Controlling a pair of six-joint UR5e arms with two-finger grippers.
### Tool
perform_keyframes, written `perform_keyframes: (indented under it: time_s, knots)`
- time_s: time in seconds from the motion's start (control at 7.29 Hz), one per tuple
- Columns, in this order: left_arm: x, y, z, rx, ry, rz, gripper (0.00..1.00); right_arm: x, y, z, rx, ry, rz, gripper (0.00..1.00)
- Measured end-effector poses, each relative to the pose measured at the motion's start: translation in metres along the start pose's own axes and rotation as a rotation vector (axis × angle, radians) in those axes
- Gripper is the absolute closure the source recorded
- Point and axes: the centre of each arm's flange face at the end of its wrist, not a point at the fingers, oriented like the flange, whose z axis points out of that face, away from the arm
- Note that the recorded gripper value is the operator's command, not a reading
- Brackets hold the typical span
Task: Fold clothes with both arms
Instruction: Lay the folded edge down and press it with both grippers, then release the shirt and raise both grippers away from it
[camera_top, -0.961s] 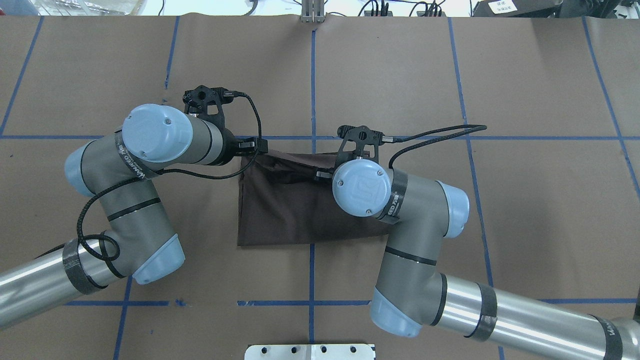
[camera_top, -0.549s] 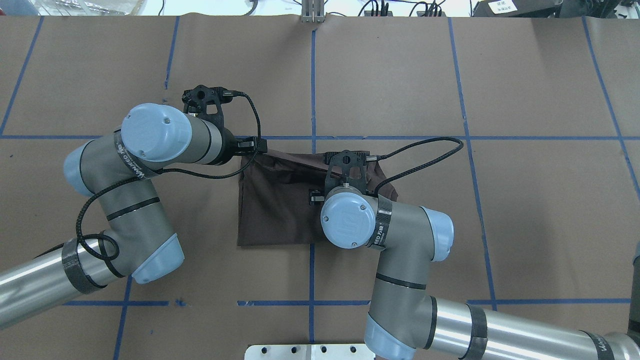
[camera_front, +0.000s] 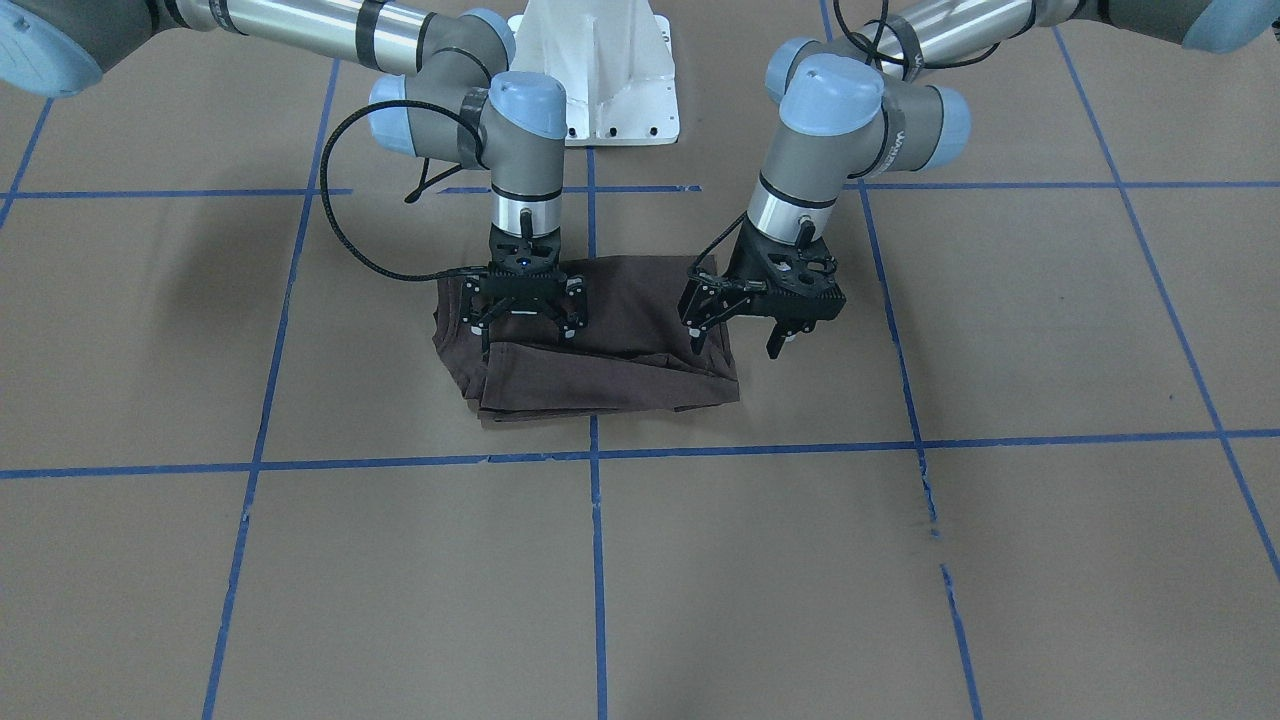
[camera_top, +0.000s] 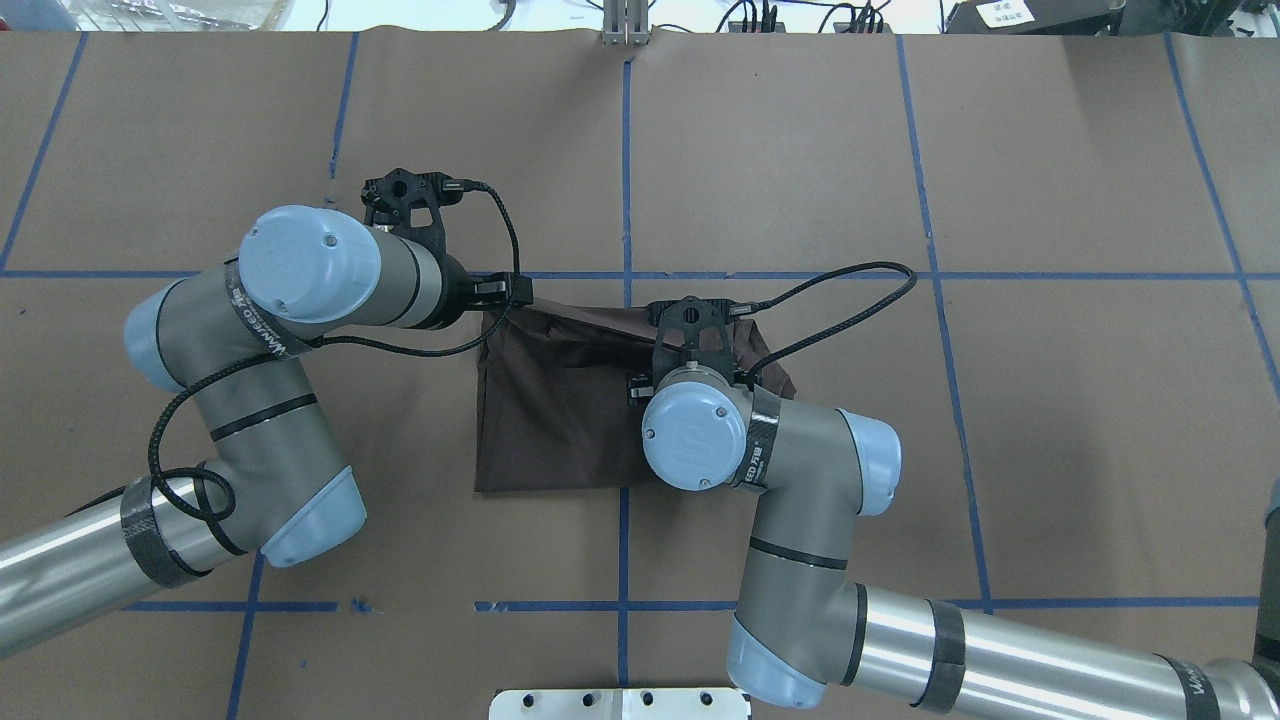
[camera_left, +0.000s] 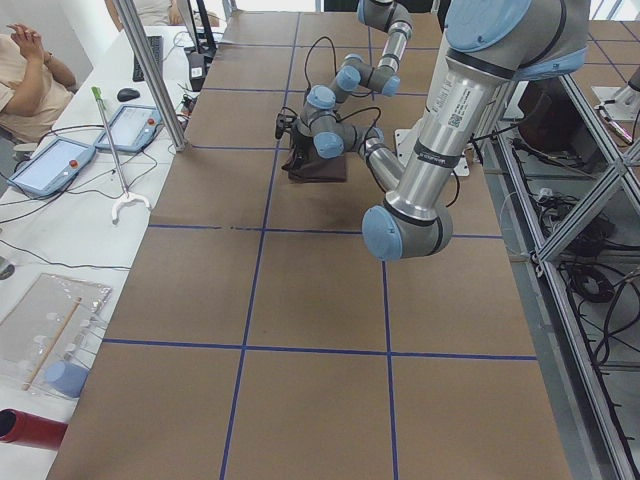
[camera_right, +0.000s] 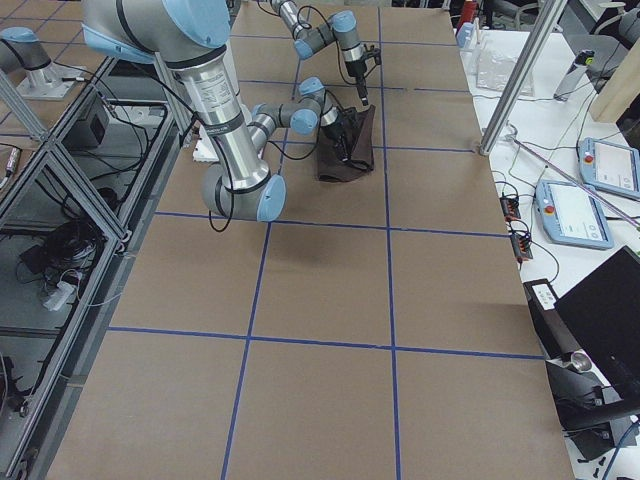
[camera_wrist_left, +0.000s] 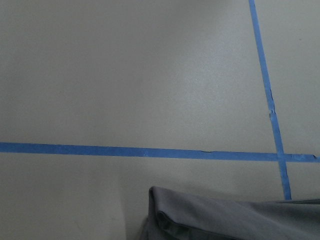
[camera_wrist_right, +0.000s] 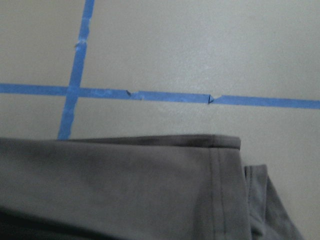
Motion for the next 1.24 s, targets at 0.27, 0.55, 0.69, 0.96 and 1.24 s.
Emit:
perform_keyframes:
  time_s: [0.27, 0.55, 0.69, 0.96, 1.24]
  knots:
    - [-0.004, 0.003, -0.009, 0.001, 0.009, 0.001, 0.0, 0.003, -0.043, 0.021, 0.029, 0.038, 0.038, 0.0]
    - [-0.004, 0.004, -0.013, 0.002, 0.015, 0.0, 0.0, 0.011, -0.107, 0.062, 0.05, 0.063, 0.102, 0.0]
    - [-0.005, 0.005, -0.012, 0.001, 0.014, 0.0, 0.0, 0.023, -0.15, 0.077, 0.032, 0.068, 0.141, 0.0]
    - [-0.005, 0.008, -0.007, -0.006, 0.005, 0.001, 0.0, 0.053, -0.223, 0.071, -0.041, 0.025, 0.185, 0.0]
    - [0.0, 0.008, 0.024, -0.027, -0.038, 0.003, 0.0, 0.068, -0.25, 0.05, -0.088, -0.042, 0.172, 0.0]
